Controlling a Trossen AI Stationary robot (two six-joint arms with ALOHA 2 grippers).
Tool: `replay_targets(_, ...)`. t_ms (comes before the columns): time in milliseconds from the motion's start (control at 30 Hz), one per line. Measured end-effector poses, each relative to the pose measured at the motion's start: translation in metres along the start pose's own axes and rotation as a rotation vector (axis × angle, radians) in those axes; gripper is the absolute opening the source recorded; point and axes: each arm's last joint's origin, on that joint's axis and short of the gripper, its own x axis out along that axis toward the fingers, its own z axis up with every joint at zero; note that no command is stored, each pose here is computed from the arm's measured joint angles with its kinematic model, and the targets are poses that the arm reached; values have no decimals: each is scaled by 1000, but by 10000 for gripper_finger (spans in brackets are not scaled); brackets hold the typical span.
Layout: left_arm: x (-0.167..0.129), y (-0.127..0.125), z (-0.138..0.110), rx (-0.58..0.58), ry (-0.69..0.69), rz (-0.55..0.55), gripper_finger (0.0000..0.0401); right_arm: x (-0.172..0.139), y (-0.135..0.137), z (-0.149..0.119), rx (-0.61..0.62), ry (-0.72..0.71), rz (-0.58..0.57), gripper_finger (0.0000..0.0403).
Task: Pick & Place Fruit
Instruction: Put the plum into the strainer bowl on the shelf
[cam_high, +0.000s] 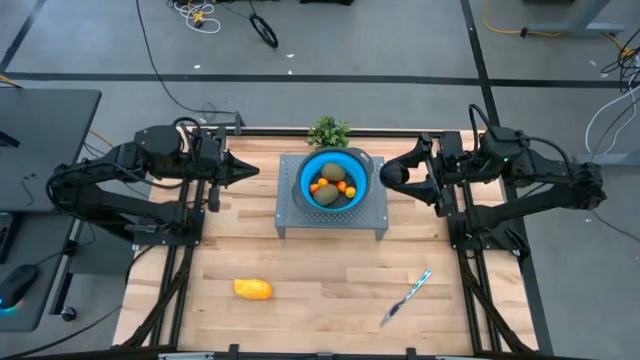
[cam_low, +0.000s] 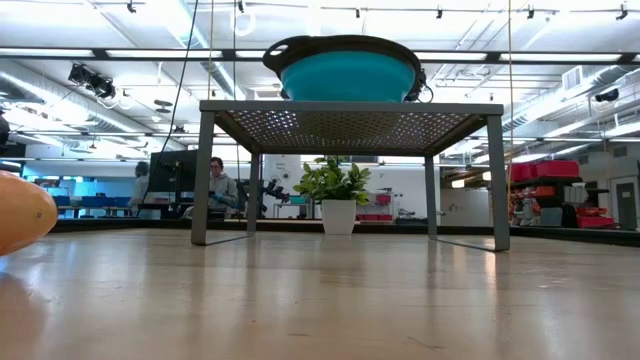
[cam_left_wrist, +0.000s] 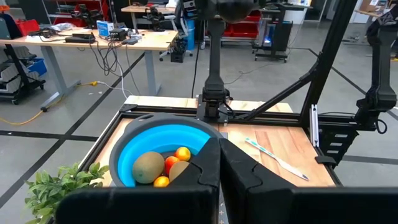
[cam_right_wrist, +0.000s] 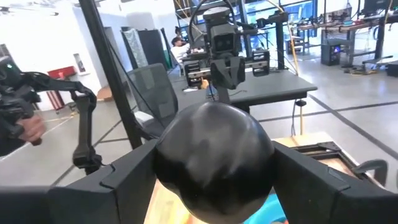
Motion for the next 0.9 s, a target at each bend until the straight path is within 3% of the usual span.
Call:
replay_targets(100, 0, 0, 0, 0, 0, 0, 4, 0, -3, 1, -35, -6, -35, 286)
replay_targets(433, 0, 0, 0, 0, 0, 0, 4, -3, -19, 2, -186, -15, -358, 286)
replay_targets(900, 0, 0, 0, 11, 0, 4, 4, -3, -26, -2, -215, 31, -413, 286)
